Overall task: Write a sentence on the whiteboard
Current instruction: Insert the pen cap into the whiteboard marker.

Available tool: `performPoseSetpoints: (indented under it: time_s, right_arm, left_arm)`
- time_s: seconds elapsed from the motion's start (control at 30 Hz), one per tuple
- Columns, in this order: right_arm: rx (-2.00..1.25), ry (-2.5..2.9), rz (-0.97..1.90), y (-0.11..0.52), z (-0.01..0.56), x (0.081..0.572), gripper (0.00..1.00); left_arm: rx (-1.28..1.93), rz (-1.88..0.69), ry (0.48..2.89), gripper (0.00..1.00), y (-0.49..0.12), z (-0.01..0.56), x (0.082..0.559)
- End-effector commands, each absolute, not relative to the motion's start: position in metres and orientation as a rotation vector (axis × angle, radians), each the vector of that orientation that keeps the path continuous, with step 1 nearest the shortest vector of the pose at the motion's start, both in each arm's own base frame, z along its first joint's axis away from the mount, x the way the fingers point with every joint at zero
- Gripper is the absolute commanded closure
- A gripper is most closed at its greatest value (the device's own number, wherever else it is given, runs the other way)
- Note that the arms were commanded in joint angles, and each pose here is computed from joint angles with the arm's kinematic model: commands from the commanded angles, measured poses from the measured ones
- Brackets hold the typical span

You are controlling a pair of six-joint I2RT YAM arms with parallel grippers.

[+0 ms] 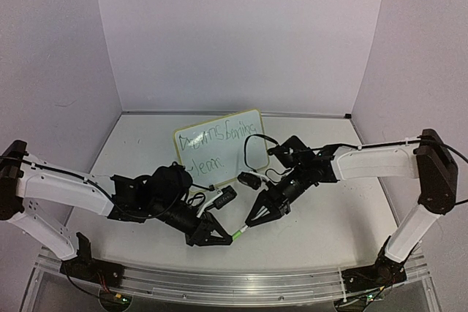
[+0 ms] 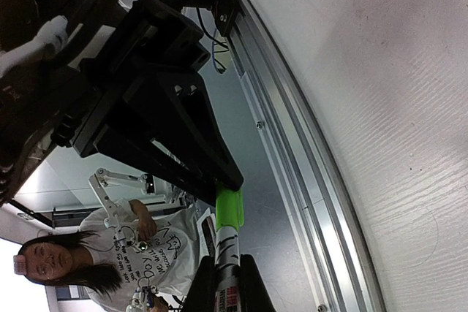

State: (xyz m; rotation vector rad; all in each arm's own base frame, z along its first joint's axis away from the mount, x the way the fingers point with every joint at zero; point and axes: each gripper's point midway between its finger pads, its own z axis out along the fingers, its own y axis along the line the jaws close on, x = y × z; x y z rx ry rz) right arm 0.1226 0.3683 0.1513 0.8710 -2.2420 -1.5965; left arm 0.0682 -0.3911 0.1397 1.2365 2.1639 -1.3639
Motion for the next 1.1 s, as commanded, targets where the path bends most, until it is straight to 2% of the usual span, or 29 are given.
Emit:
performPoseSetpoints:
  time_s: [0.0,1.07]
  right_arm:
    - [0.983,-2.164,-1.682,0.382,0.172,0.119,1.00]
    - [1.036,-2.103,-1.709,0.391,0.186,0.102,1.00]
  left_arm:
    - [1.208,-1.446,1.927,1.00,-0.415,0.202,0.079]
    - [1.144,-1.436,1.753,1.00,-0.435,0.241,0.100]
